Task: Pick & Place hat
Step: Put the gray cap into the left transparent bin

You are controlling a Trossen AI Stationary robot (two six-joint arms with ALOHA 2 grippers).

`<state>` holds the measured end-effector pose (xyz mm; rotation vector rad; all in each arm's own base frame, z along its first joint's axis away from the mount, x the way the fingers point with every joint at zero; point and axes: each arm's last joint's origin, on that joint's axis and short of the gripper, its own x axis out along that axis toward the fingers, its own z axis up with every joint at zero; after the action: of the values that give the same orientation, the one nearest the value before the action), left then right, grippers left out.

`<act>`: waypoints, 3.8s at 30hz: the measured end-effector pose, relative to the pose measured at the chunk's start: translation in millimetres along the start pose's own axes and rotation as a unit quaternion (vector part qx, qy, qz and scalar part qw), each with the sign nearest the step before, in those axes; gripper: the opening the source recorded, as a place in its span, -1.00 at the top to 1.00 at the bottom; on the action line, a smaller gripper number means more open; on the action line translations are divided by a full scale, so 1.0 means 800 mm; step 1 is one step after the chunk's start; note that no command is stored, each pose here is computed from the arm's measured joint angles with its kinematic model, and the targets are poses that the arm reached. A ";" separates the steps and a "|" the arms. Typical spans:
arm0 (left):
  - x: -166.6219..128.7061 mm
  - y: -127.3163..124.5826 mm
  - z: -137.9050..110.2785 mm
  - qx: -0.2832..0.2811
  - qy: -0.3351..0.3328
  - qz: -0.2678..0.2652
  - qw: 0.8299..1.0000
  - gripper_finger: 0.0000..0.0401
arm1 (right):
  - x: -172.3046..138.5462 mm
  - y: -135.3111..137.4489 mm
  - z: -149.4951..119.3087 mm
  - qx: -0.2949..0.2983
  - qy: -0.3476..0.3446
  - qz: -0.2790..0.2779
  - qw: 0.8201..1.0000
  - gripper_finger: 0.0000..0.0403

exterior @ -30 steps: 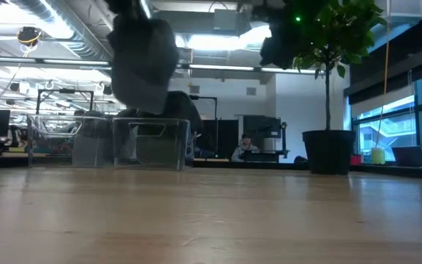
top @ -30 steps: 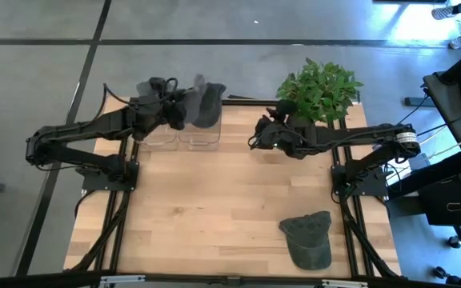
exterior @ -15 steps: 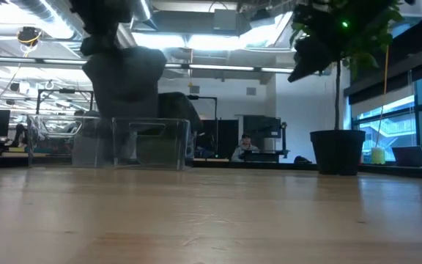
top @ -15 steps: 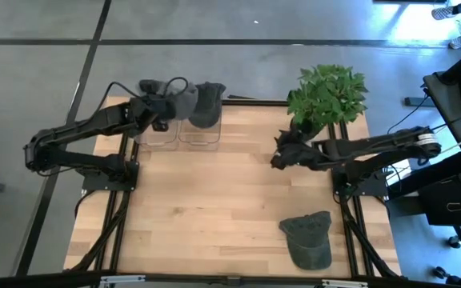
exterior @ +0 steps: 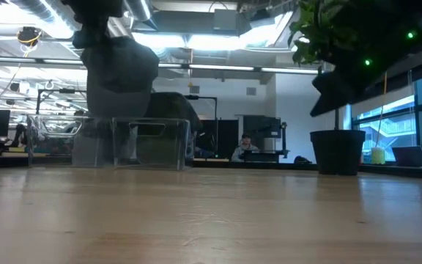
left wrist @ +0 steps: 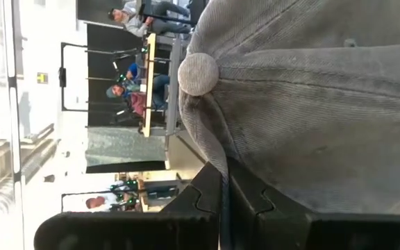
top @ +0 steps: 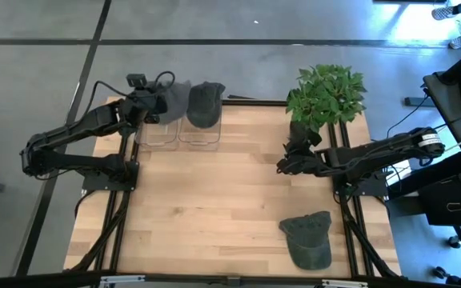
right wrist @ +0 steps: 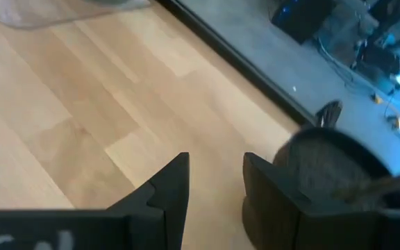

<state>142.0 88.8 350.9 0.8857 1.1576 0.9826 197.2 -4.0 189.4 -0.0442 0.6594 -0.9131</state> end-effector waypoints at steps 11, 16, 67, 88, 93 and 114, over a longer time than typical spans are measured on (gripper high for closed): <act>-0.006 -0.004 -0.015 0.028 0.044 0.004 0.999 0.98 | 0.009 -0.005 -0.035 0.033 0.024 -0.015 0.999 0.31; -0.010 -0.007 -0.016 -0.019 0.004 -0.034 0.999 0.98 | 0.010 -0.006 -0.033 0.028 0.012 -0.032 0.999 0.32; 0.026 -0.075 -0.024 -0.074 0.018 -0.022 0.997 0.98 | 0.010 -0.006 -0.033 0.025 0.011 -0.032 0.999 0.32; 0.111 -0.078 -0.027 -0.161 0.128 -0.011 0.979 0.91 | 0.010 -0.006 -0.033 0.024 0.011 -0.033 0.999 0.32; 0.126 -0.086 -0.027 -0.151 0.143 -0.028 0.978 0.88 | 0.010 -0.006 -0.033 0.024 0.011 -0.033 0.999 0.32; 0.145 -0.081 -0.037 -0.165 0.204 0.026 0.965 0.44 | 0.010 -0.006 -0.033 0.024 0.011 -0.032 0.999 0.32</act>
<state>136.2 178.4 248.4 0.4586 1.2653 1.3987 182.7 -6.6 165.6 -0.0121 0.6601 -0.9920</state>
